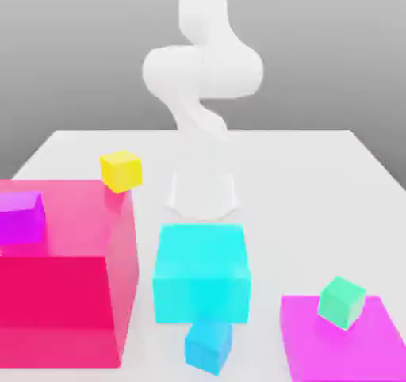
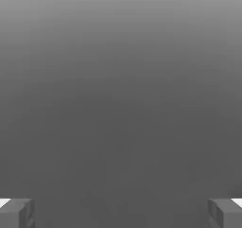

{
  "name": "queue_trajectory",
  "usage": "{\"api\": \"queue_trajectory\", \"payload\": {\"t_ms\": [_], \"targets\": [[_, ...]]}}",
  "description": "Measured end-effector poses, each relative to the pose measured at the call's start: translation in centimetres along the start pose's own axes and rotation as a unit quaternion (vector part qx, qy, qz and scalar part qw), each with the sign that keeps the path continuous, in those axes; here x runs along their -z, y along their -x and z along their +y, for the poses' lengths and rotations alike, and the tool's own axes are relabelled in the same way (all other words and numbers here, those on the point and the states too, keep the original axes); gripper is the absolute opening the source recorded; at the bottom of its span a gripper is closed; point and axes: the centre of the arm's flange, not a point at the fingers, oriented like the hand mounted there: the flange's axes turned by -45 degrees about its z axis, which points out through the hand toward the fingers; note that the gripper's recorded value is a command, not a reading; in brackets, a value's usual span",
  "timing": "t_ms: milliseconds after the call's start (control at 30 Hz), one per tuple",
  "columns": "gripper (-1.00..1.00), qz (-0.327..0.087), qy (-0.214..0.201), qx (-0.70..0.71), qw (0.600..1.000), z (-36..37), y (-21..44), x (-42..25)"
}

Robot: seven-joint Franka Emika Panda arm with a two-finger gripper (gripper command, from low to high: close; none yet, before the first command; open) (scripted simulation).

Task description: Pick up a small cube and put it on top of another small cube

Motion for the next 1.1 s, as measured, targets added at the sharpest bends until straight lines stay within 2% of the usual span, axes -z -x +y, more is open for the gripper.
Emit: {"api": "queue_trajectory", "payload": {"t_ms": [133, 300, 467, 633, 733, 867, 967, 1100], "targets": [[0.0, -0.078, 0.043, 0.134, 0.987, -0.9, 0.6, -7.3], [0.0, -0.175, 0.05, 0.288, 0.94, -1.1, 3.0, -16.0], [0.0, -0.256, 0.013, 0.428, 0.866, -1.0, 6.7, -23.8], [0.0, -0.307, -0.059, 0.551, 0.773, -1.0, 11.3, -30.3], [0.0, -0.32, -0.112, 0.615, 0.712, -1.1, 14.3, -33.5], [0.0, -0.311, -0.187, 0.69, 0.626, -1.9, 18.0, -36.9], [0.0, -0.286, -0.241, 0.74, 0.559, -2.8, 20.5, -38.7], [0.0, -0.23, -0.302, 0.796, 0.471, -4.1, 23.2, -40.3]]}}
